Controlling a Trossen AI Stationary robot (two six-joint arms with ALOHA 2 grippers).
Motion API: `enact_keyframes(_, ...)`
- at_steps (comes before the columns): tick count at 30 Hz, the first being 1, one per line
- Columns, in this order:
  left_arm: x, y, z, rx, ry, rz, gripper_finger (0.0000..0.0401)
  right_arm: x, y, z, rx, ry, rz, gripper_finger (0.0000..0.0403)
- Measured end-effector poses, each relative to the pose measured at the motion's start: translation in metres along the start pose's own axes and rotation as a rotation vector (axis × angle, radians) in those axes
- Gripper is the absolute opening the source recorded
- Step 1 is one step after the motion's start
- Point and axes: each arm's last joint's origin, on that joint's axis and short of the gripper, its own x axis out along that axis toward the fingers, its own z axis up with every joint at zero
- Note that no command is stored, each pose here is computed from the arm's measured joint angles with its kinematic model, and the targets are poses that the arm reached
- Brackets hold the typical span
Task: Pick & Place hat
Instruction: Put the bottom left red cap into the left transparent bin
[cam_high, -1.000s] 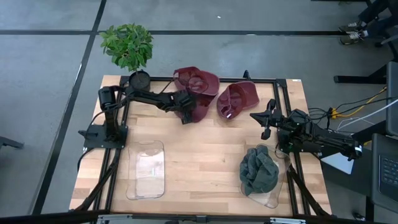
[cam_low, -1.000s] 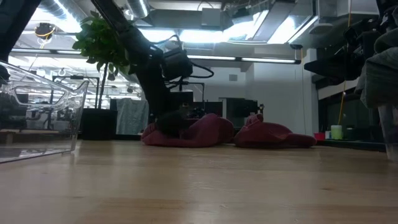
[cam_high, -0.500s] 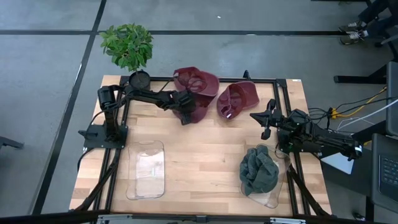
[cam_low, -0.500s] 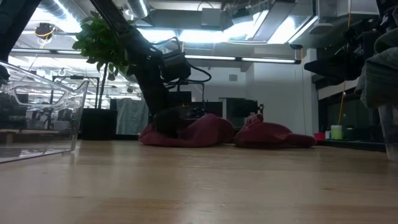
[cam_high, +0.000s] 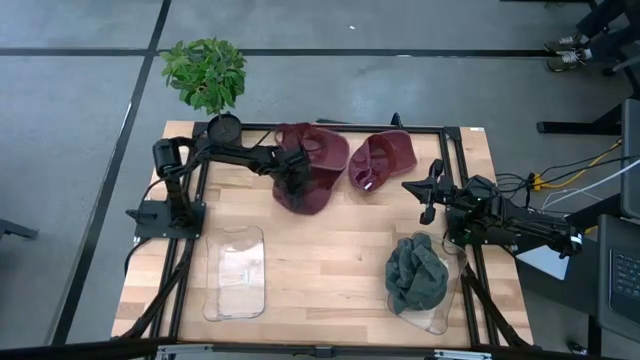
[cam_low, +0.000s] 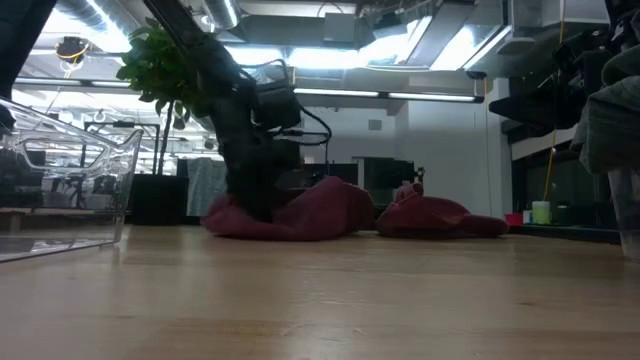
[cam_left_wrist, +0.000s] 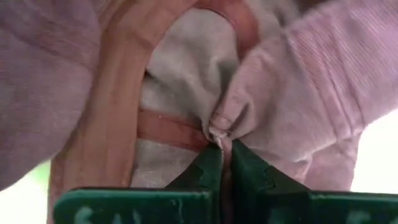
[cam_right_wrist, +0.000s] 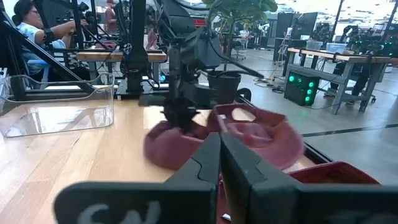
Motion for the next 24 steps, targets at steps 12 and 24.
enact_keyframes(12, -0.049, -0.018, 0.016, -0.297, -0.120, -0.332, 0.0008, 0.000, 0.000, 0.000, 0.000, 0.000, 0.000, 0.0014)
enact_keyframes(24, -0.085, -0.031, 0.040, -0.407, -0.342, -0.554, 0.0008, 0.000, 0.000, 0.000, -0.053, 0.000, 0.000, 0.0014)
